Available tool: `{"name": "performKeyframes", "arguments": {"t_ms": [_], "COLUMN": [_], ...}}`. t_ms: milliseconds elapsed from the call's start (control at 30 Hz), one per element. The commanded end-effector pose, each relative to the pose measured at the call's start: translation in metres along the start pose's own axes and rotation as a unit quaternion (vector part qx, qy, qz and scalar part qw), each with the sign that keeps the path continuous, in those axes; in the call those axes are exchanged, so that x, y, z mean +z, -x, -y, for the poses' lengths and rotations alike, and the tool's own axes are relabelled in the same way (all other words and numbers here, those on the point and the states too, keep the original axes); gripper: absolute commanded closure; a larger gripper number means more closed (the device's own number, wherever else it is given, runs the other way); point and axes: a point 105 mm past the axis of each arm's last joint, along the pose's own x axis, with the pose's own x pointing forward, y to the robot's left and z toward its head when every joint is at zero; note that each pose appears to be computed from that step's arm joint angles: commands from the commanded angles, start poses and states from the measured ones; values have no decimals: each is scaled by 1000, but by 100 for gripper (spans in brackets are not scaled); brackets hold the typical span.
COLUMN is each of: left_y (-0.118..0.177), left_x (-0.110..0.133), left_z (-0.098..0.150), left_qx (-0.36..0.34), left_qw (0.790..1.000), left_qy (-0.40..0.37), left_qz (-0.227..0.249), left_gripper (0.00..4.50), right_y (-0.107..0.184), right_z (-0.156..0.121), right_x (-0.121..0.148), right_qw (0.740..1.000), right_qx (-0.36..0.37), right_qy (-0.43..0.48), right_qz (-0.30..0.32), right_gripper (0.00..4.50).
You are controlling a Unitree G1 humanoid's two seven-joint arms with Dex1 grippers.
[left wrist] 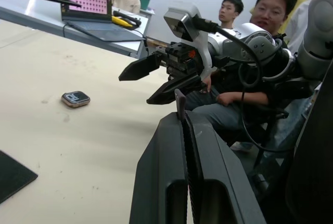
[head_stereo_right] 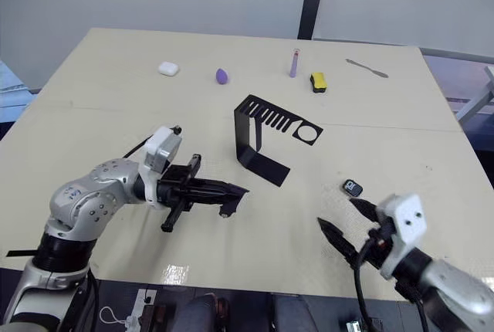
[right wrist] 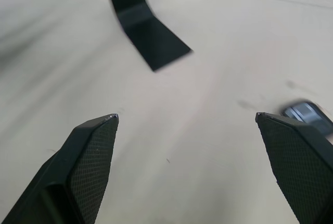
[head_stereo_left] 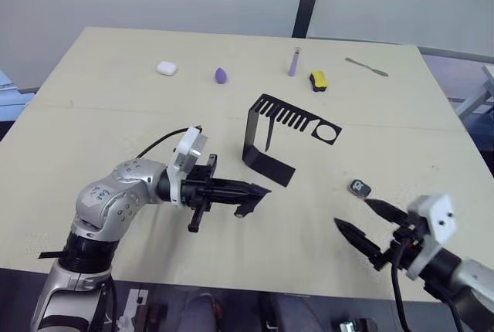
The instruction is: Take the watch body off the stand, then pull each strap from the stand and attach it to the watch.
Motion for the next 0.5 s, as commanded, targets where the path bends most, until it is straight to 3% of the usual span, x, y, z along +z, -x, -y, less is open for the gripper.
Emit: {"name": "performKeyframes", "arguments": {"t_ms": [33,267,500], "left_y": [-4,-8,-11], "left_x": [4,5,9], "left_z": [1,-2,-1], "left_qx": [-25,-39,-32], "left_qw": [999,999,999], "left_qy": [-21,-27,-35], "left_qz": [-4,-3,6], "left_gripper": [450,450,450], "right_y": [17,27,6], "right_z": [9,27,57], "right_x": [7,-2,-6], "right_qw": [998,998,999], "right_qx": [-49,-58,26], "right_qy": [27,26,44], "right_qz": [22,17,-14], "right_gripper": [1,1,1]}}
